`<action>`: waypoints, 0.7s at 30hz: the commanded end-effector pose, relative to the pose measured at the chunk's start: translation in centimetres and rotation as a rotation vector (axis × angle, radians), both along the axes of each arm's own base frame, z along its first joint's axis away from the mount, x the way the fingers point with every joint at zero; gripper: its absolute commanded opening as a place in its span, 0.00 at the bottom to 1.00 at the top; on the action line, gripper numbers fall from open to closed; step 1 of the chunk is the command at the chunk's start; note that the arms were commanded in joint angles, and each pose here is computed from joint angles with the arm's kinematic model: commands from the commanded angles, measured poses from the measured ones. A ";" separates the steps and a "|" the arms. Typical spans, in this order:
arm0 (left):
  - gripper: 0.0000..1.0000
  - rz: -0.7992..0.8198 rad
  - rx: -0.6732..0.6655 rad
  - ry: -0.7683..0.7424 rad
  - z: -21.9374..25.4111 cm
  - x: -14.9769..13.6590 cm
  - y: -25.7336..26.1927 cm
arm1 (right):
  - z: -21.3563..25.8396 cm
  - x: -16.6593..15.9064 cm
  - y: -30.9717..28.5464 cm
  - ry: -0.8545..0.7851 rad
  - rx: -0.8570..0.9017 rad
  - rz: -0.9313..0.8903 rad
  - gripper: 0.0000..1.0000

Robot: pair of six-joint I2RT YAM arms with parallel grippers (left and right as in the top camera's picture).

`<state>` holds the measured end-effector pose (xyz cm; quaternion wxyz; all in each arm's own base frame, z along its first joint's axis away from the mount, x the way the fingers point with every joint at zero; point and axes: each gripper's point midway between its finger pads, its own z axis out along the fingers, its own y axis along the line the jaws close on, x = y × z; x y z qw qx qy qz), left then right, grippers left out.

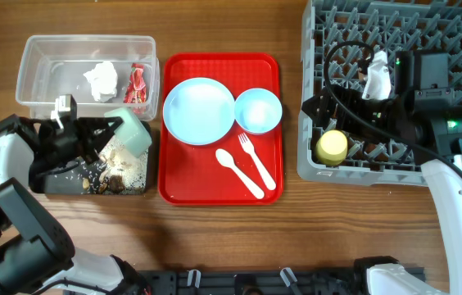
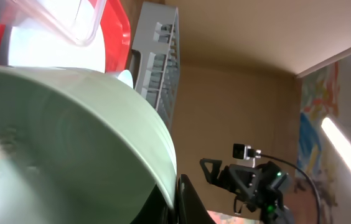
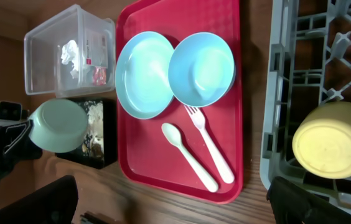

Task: Sort waste into correct bins and load items into the dishwasher rack
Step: 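Tip the green bowl over the black tray to empty the rice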

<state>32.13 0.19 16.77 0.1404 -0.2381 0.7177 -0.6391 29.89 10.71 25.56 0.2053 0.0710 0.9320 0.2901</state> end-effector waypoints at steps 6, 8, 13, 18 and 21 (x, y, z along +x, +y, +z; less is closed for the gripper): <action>0.04 0.042 -0.032 0.026 -0.1 0.4 1.2 | 1.1 -0.1 0.3 -0.034 0.009 0.018 1.00; 0.04 0.041 -0.075 -0.044 1.5 0.1 0.8 | 1.1 -0.2 0.3 -0.032 0.008 0.019 1.00; 0.04 0.028 -0.028 0.015 0.5 -0.3 0.6 | 1.1 -0.2 0.3 -0.030 0.008 0.018 1.00; 0.04 -0.027 0.102 0.065 1.2 -1.6 -0.6 | 1.1 -0.1 0.3 -0.034 0.009 0.018 1.00; 0.04 -0.062 0.322 0.148 1.3 -2.2 -1.4 | 1.1 -0.1 0.3 -0.036 0.009 0.018 1.00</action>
